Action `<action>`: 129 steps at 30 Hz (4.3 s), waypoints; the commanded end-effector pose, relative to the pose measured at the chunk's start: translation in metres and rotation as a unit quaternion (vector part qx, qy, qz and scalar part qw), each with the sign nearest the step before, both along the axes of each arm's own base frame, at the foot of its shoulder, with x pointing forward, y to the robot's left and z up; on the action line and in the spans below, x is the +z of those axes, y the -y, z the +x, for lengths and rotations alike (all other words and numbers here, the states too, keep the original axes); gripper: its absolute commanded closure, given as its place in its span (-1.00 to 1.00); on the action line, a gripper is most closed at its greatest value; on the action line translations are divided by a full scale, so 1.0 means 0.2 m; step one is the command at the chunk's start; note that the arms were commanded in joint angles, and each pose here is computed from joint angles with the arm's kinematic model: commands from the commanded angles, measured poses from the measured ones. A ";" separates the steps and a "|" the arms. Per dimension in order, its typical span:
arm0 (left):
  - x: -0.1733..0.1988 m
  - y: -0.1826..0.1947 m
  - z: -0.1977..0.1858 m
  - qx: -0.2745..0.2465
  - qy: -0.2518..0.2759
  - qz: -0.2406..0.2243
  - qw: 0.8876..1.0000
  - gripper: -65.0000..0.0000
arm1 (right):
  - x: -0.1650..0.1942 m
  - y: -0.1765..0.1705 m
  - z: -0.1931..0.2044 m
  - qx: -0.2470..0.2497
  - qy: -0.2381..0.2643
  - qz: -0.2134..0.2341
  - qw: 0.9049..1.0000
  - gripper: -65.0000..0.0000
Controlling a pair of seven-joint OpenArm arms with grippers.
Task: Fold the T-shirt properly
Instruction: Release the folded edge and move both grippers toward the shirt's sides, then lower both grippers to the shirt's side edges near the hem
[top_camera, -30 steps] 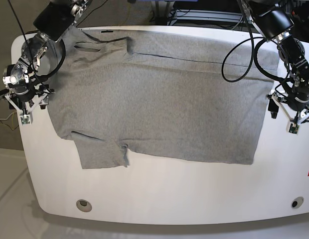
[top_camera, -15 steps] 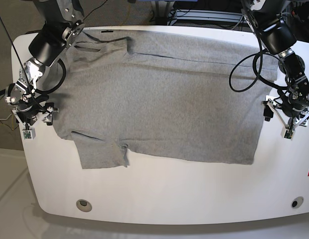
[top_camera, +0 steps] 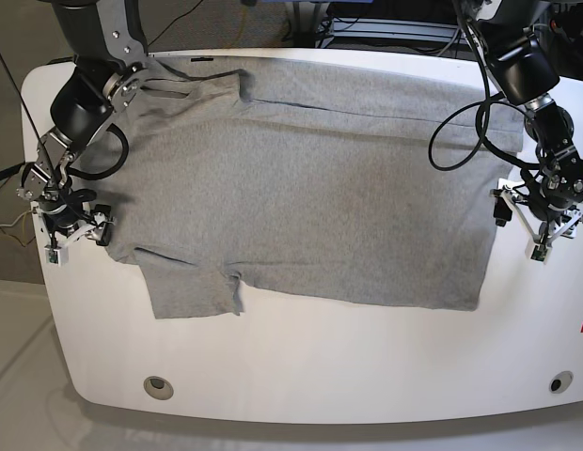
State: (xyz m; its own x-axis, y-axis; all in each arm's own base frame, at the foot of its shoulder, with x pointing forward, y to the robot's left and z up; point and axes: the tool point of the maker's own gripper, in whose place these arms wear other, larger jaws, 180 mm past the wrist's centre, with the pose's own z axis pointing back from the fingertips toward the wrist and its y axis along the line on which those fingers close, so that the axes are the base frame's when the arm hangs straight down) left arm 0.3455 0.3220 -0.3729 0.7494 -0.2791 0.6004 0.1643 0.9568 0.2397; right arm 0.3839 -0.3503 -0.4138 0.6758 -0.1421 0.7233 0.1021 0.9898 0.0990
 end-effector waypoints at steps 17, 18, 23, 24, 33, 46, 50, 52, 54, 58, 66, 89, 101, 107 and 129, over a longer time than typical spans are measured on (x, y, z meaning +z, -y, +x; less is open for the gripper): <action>0.18 -0.01 0.19 -0.008 0.078 -0.009 0.997 -0.56 | -0.07 -0.07 -0.02 -0.009 0.005 0.039 0.999 -0.22; 0.19 0.00 0.20 -0.009 0.079 -0.009 0.997 -0.56 | -0.08 -0.07 -0.03 -0.009 0.001 0.039 0.999 -0.22; 0.23 0.03 0.25 -0.021 0.088 -0.007 0.996 -0.56 | -0.14 -0.10 -0.08 -0.007 -0.012 0.043 0.999 -0.22; 0.23 0.04 0.26 -0.024 0.088 -0.007 0.996 -0.56 | -0.15 -0.13 -0.08 -0.003 -0.015 0.048 0.999 -0.22; 0.26 0.12 0.32 -0.052 0.101 -0.005 0.994 -0.56 | -0.16 -0.17 -0.14 0.004 -0.034 0.031 0.999 -0.21; 0.21 0.14 0.34 -0.052 0.096 -0.024 0.994 -0.56 | -0.12 -0.27 -0.14 0.032 -0.040 0.005 0.999 -0.21; 0.19 0.14 0.34 -0.051 0.092 -0.027 0.994 -0.56 | -0.13 -0.33 -0.13 0.053 -0.046 0.001 0.998 -0.21; 0.19 0.14 0.34 -0.051 0.093 -0.027 0.994 -0.56 | -0.15 -0.36 -0.14 0.061 -0.051 0.001 0.997 -0.21; 0.20 0.14 0.34 -0.052 0.098 -0.028 0.993 -0.56 | -0.17 -0.40 -0.13 0.067 -0.052 0.007 0.996 -0.21; 0.21 0.14 0.35 -0.053 0.105 -0.030 0.993 -0.56 | -0.17 -0.44 -0.13 0.070 -0.052 0.011 0.996 -0.21; 0.21 0.15 0.35 -0.054 0.106 -0.030 0.992 -0.56 | -0.17 -0.45 -0.12 0.072 -0.052 0.012 0.996 0.57; 0.22 0.16 0.37 -0.058 0.130 -0.042 0.989 -0.56 | -0.18 -0.44 -0.13 0.087 -0.060 -0.003 0.994 0.96; 0.16 0.10 0.46 -0.009 0.163 -0.124 0.979 -0.56 | -0.18 -0.44 -0.13 0.087 -0.060 -0.003 0.994 0.96; 0.19 0.02 0.50 0.032 0.180 -0.157 0.971 -0.56 | -0.18 -0.44 -0.13 0.087 -0.060 -0.003 0.994 0.96; 0.13 0.15 0.66 0.054 0.185 -0.263 0.945 -0.57 | -0.21 -0.44 -0.17 0.087 -0.070 -0.002 0.994 0.96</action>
State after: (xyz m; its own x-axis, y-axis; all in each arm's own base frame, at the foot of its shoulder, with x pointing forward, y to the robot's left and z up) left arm 0.4636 0.2856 -0.3702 0.5301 0.1808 0.8284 0.0529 0.9680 -0.2452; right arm 0.3698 -0.2594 -0.4366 0.6927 -0.0659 0.7182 -0.0407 0.9907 0.1302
